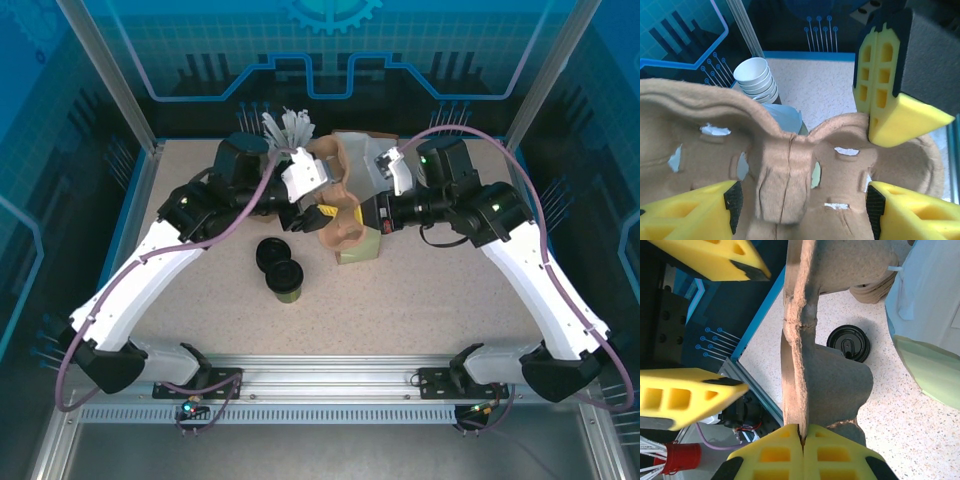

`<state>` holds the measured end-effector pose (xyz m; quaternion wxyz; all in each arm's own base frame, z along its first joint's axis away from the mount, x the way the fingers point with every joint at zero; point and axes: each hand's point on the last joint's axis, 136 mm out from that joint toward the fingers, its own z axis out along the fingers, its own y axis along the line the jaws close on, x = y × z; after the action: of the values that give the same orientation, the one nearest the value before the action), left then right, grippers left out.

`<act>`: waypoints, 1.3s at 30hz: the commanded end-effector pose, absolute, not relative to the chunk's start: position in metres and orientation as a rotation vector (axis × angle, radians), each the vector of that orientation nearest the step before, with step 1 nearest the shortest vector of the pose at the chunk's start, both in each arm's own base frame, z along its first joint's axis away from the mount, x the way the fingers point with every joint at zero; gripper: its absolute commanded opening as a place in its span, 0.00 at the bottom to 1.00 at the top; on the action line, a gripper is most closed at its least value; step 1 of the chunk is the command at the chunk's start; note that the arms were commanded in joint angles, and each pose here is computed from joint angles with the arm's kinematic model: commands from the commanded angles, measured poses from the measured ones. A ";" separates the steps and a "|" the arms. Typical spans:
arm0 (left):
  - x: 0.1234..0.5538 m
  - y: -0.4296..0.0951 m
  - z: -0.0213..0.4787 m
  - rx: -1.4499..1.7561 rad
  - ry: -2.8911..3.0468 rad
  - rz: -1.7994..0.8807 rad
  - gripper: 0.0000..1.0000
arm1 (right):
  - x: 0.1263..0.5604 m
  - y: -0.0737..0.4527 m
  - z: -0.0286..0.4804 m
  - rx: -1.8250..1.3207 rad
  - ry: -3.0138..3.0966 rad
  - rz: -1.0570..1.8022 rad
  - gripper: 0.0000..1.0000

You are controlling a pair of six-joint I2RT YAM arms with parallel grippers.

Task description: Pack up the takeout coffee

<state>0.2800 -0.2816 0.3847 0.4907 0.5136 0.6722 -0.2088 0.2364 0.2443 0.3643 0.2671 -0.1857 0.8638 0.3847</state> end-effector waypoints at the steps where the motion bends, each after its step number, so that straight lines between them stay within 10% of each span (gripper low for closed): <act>1: 0.285 -0.281 0.380 1.300 1.626 -0.415 0.67 | 0.228 0.251 0.372 -0.558 2.317 1.069 0.00; 31: 0.304 -0.289 0.361 1.325 1.656 -0.325 0.38 | 0.227 0.250 0.369 -0.582 2.316 1.042 0.00; 39: 0.303 -0.287 0.365 1.305 1.650 -0.326 0.34 | 0.232 0.231 0.374 -0.561 2.283 0.937 0.27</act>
<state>0.3034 -0.2878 0.3484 0.4645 0.5412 0.6874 -0.1374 0.2376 0.2421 0.3574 0.2713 -0.2019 0.8681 0.3635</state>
